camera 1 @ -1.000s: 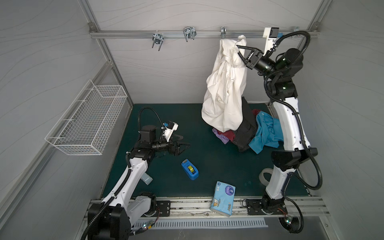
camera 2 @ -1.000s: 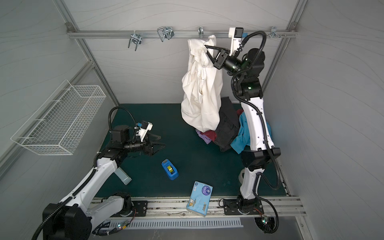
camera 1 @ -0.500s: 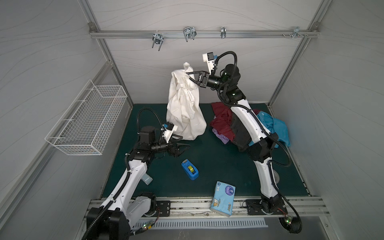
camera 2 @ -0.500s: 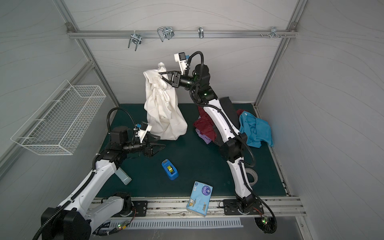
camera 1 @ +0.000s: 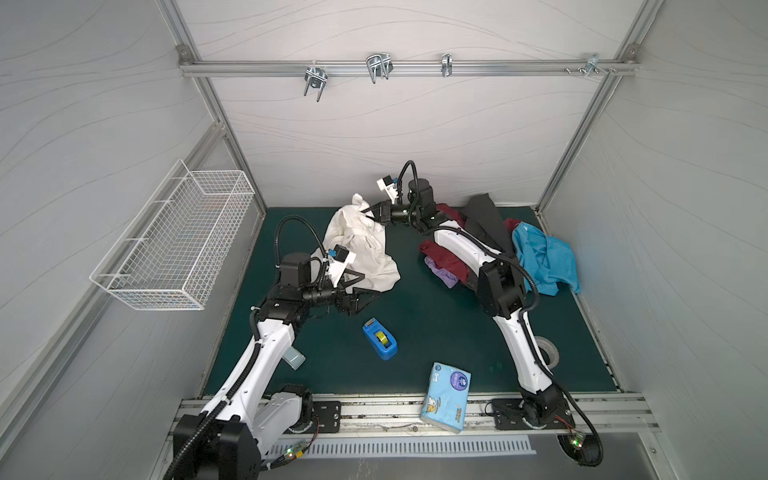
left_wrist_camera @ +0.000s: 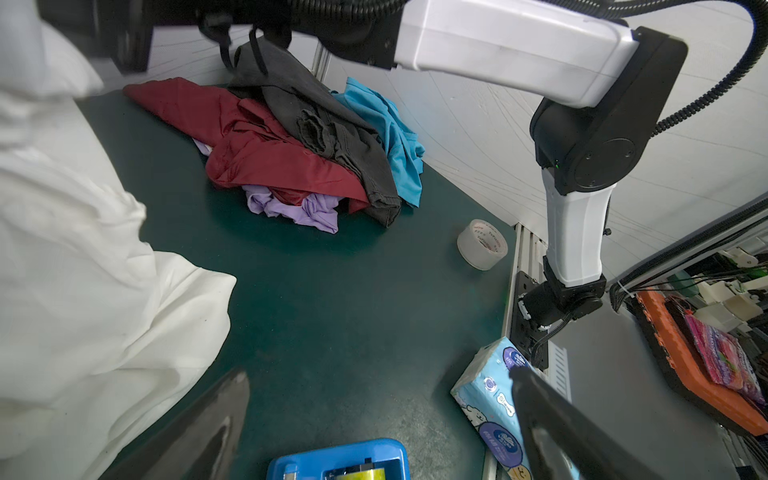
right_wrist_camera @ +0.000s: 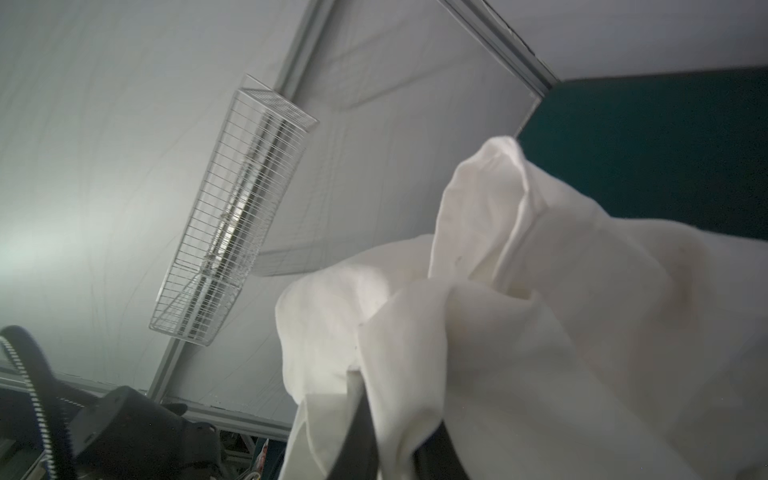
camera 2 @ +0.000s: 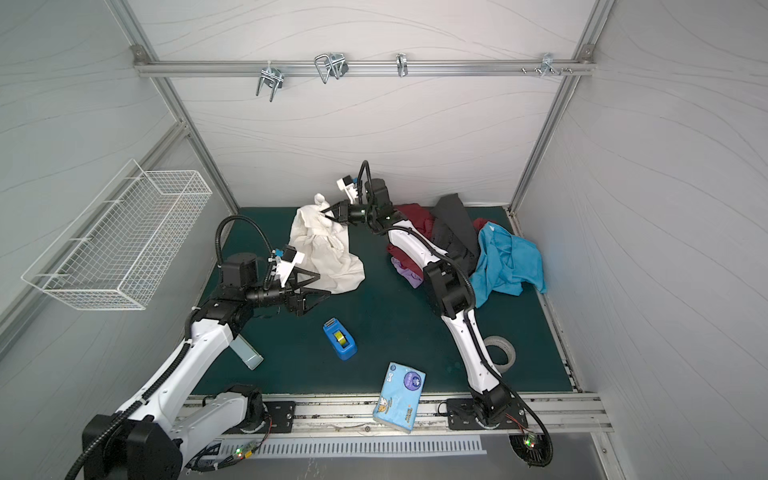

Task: Pick out a specific cloth from the pile
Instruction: 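Swing the held white cloth toward the left gripper and lower it onto the table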

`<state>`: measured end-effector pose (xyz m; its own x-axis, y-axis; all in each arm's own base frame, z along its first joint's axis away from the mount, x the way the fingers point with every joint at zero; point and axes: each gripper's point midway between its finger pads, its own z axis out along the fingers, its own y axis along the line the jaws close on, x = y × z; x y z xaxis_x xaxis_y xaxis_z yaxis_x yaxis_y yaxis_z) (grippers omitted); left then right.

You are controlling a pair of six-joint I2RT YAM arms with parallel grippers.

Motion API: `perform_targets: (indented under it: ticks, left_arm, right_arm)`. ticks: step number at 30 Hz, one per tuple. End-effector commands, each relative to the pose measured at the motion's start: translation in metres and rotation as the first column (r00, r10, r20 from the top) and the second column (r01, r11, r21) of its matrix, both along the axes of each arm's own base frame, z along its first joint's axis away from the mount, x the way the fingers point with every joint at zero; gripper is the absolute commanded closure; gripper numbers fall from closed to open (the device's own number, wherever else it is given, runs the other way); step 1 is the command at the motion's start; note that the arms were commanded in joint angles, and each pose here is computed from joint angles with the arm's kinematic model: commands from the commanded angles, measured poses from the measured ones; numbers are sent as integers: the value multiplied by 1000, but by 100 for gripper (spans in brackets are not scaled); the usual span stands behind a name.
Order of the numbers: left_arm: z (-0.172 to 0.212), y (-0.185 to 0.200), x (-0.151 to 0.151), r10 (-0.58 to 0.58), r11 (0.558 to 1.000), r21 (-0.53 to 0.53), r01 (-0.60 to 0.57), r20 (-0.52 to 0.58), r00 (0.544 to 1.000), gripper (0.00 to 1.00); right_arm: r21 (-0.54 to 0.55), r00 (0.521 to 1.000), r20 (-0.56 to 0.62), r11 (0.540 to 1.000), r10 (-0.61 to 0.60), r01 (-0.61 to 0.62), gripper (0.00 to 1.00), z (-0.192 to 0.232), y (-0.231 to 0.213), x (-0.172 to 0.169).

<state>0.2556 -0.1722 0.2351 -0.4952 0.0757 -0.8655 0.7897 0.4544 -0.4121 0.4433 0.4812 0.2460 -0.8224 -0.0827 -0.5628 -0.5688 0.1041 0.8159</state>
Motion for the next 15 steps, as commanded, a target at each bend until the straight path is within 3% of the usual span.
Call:
perform_targets:
  ticks: [1,11,15]
  left_arm:
    - [10,-1,2,-11,1000,7,10,52,999,1]
    - [13,-2,1,-15,1000,0,15,57,998,1]
    - [13,-2,-1,-18,1000,-2,18,61,998,1]
  right_arm:
    - [-50,997,40,996,73,-71,100,-6,2,-27]
    - [-389,990,-105,912,94,-128,100,-117,-23,-72]
    - [-507,993,-98,855,70,-111,84,-153,-32,-77]
